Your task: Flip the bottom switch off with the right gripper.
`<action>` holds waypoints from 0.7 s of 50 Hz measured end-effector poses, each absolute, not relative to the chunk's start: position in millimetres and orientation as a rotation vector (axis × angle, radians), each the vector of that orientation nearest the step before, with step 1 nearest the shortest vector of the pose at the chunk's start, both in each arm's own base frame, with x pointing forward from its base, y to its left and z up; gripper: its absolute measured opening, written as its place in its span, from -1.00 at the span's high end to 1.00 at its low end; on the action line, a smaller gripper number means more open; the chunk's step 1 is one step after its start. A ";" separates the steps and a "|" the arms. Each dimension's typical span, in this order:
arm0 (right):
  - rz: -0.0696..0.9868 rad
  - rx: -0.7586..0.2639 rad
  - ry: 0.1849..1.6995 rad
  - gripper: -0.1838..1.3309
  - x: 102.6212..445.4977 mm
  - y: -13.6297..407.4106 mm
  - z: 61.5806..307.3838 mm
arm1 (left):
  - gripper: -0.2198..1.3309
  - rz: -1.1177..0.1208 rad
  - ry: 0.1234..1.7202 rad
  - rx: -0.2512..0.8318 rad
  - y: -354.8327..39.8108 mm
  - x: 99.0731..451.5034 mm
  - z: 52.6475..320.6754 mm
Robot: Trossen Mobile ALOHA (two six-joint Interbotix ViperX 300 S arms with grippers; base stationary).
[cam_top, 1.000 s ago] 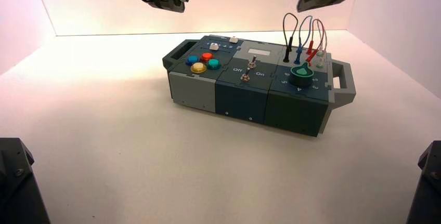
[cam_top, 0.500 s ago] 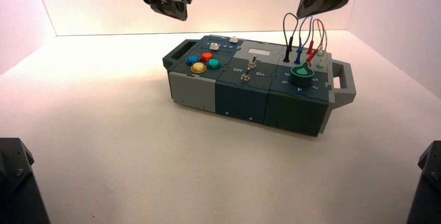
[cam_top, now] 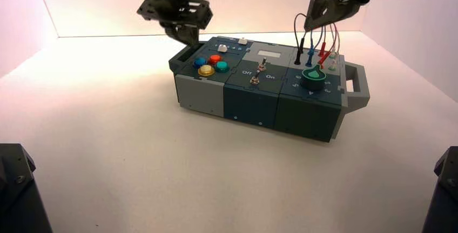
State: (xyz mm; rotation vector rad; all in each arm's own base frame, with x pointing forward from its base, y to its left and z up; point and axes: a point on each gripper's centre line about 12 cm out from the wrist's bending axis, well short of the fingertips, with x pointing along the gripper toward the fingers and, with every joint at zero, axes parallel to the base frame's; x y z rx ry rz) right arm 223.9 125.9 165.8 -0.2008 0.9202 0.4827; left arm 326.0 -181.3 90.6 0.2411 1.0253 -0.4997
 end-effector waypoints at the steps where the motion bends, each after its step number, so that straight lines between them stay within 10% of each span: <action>1: 0.484 -0.203 0.925 0.95 223.5 126.1 165.2 | 0.92 -0.493 1.028 0.237 -179.4 327.5 89.8; 35: 0.542 -0.263 1.002 0.95 213.5 140.2 148.8 | 0.93 -0.455 1.056 0.215 -171.9 341.9 76.2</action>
